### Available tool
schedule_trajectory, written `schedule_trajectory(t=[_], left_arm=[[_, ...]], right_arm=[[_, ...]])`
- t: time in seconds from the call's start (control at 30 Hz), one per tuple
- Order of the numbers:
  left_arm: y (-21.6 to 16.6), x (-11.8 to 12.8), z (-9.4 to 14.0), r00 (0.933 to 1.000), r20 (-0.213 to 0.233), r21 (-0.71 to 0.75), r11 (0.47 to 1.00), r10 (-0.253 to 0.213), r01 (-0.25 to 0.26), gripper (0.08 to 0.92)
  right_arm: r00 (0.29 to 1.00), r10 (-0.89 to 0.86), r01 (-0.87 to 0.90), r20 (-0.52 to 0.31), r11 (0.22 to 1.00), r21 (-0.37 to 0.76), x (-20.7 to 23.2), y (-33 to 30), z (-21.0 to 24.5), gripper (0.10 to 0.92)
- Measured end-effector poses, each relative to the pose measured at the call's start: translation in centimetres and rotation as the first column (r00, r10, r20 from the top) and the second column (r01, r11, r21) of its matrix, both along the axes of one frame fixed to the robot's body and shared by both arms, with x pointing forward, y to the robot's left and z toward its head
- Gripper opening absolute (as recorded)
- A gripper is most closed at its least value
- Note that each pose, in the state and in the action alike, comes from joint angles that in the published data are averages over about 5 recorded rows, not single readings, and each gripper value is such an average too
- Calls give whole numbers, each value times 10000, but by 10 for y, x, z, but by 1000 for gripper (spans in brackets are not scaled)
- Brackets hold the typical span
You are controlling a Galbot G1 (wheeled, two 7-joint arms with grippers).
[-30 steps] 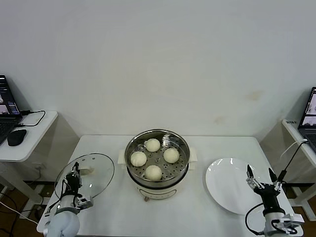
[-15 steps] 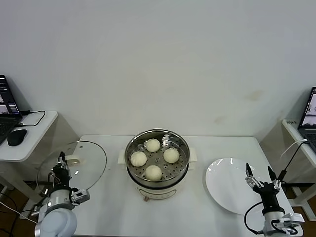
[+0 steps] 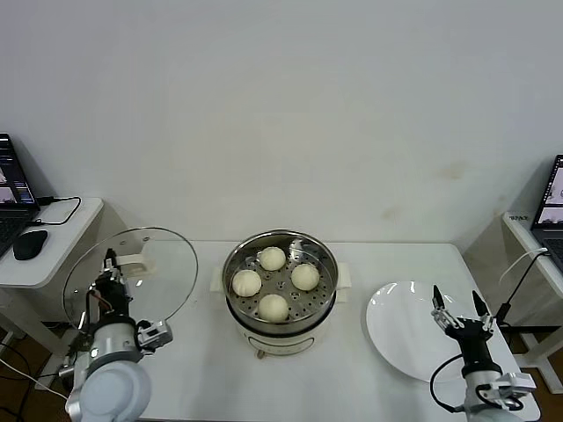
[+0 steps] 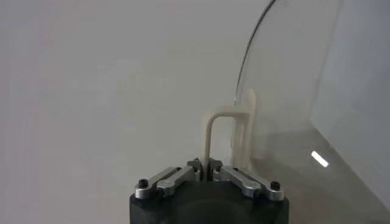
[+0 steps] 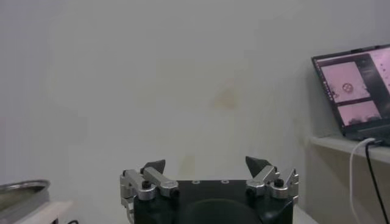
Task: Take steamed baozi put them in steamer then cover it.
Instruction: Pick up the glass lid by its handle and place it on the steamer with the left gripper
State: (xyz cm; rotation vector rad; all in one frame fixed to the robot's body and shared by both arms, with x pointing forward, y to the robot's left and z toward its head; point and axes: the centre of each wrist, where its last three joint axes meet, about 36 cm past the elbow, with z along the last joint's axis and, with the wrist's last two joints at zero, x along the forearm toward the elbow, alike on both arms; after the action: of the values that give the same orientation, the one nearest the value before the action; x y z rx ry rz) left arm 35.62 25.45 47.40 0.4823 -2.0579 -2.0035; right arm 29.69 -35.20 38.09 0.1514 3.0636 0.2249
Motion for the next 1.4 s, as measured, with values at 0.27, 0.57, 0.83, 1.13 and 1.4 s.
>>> schedule_trajectory(t=[0.27,0.57,0.83,1.13,1.4], left_arm=[[-34,6,6,9996,59,-267,9992,-290,292,146],[-71,20,6,9964,-70,-443,9955,-841,837,146],[-106,31,4,9901,-254,-587,9889,-1380,1364,146],[-147,42,0,9792,-443,-740,9781,-1981,1946,146],[-180,51,0,9676,-470,-923,9656,-2480,2430,146]], right_arm=[[9999,-161,159,-57,9996,-226,-3,7,1,823],[9987,-493,487,-132,9979,-436,-7,12,-4,823],[9967,-750,732,-323,9958,-555,-11,19,-15,823],[9946,-937,910,-441,9940,-600,-11,24,-22,823],[9921,-1109,1072,-579,9922,-644,-13,22,-28,823]])
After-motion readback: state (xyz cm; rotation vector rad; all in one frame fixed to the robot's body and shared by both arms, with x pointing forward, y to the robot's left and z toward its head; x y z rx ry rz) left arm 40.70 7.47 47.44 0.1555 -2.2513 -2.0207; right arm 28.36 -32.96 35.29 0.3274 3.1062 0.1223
